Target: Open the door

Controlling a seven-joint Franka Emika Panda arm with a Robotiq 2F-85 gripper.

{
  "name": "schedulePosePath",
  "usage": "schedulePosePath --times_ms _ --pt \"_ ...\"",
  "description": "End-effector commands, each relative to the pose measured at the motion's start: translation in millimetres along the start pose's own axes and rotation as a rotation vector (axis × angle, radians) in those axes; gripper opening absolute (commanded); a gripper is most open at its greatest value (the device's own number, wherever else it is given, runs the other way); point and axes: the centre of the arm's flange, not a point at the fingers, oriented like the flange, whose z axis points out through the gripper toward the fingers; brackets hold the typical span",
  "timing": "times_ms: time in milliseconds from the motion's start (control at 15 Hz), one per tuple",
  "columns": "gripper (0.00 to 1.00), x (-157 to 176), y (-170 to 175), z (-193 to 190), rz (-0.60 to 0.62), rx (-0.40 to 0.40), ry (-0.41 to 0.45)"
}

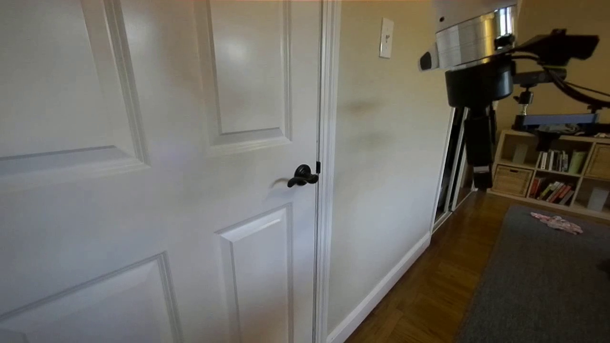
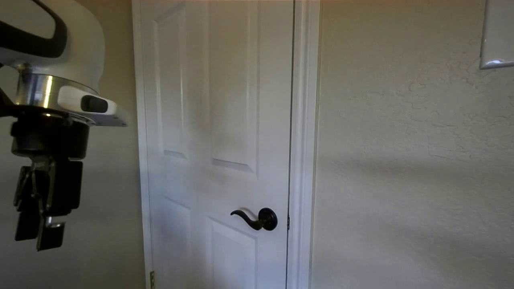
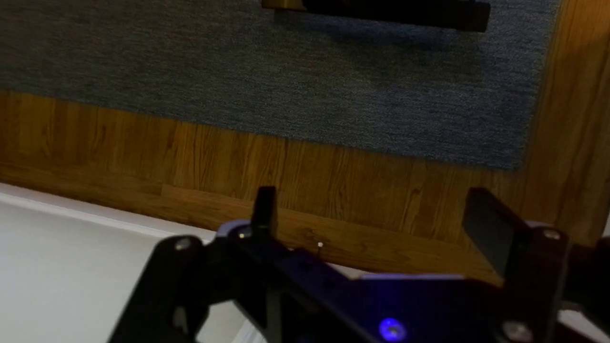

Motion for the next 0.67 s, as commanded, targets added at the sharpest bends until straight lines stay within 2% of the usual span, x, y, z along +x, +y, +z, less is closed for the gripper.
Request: schedulePosePath --times_ms 0,200,600 --pt "1.00 39 26 15 0.175 0.034 0.004" --pt "1.00 77 33 20 0.328 0.073 0.005" --pt "1.00 146 9 0 0.631 0.107 0.046"
